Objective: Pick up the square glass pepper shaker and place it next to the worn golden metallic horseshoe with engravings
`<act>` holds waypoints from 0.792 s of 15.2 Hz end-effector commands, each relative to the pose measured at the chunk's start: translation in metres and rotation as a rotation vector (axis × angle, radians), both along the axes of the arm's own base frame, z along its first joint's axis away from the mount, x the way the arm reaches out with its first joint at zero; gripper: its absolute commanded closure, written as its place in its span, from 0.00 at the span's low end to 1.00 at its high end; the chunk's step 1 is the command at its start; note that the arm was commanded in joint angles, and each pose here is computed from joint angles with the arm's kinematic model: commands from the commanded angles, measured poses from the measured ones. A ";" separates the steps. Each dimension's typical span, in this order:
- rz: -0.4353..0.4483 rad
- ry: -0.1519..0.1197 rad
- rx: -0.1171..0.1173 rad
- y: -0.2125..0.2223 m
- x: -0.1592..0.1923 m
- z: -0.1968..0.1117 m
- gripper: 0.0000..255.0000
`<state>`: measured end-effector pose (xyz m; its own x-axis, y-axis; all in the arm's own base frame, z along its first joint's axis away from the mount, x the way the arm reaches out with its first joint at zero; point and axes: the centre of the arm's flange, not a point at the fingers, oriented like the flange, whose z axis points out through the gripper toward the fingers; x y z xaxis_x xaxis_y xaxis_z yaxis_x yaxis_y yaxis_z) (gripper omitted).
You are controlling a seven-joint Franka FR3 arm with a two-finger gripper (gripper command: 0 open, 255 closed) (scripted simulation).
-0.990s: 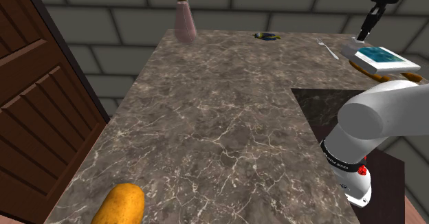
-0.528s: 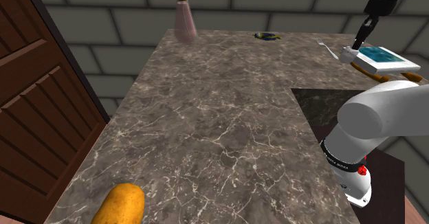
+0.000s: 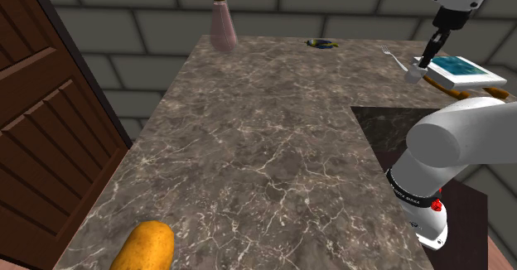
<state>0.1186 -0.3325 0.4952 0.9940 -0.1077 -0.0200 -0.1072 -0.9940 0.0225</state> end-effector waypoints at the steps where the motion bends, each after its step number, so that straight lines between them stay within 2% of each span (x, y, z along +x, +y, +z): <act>1: 0.000 0.000 0.000 0.000 0.000 -0.001 1.00; 4: 0.000 0.000 0.000 0.000 0.000 -0.001 1.00; 5: 0.000 0.000 0.000 0.000 0.000 -0.001 0.00; 10: 0.000 0.000 0.000 0.000 0.000 -0.001 0.00; 12: 0.000 0.000 0.000 0.000 0.001 0.026 0.00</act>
